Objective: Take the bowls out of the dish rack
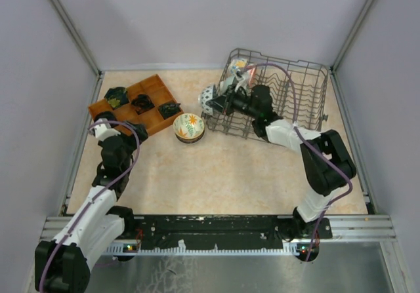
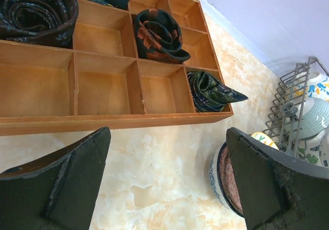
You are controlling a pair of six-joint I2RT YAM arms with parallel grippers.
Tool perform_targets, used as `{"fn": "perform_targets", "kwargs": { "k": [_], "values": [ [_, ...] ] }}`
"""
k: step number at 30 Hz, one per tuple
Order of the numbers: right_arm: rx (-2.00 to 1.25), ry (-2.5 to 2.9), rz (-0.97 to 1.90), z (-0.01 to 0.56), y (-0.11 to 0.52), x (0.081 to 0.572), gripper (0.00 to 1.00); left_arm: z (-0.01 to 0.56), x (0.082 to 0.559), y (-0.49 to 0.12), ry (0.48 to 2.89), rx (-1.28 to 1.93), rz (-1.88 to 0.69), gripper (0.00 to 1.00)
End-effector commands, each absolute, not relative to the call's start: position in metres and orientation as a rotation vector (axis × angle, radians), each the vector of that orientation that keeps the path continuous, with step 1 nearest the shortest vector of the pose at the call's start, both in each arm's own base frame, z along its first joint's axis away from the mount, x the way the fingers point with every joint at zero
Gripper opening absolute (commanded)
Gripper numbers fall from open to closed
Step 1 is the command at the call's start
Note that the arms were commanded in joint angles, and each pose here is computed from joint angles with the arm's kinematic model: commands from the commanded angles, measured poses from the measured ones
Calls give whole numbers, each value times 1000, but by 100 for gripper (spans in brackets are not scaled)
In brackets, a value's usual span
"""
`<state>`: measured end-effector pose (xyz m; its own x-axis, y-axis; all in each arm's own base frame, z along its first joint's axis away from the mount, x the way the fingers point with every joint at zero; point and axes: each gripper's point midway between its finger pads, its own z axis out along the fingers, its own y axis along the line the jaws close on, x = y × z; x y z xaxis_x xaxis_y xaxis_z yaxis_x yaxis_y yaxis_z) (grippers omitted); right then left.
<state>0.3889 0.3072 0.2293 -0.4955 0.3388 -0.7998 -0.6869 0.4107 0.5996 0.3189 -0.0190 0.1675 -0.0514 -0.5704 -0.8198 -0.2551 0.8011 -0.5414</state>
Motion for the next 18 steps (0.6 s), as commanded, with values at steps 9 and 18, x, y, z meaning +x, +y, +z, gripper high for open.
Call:
{"fn": "perform_targets", "kwargs": {
  "k": [9, 18],
  "values": [
    [-940, 1715, 728, 287, 400, 346, 0, 188, 311, -6, 1612, -669, -227, 99],
    [-1174, 1879, 258, 243, 422, 334, 0, 197, 303, 0, 1598, -672, -205, 99]
  ]
}}
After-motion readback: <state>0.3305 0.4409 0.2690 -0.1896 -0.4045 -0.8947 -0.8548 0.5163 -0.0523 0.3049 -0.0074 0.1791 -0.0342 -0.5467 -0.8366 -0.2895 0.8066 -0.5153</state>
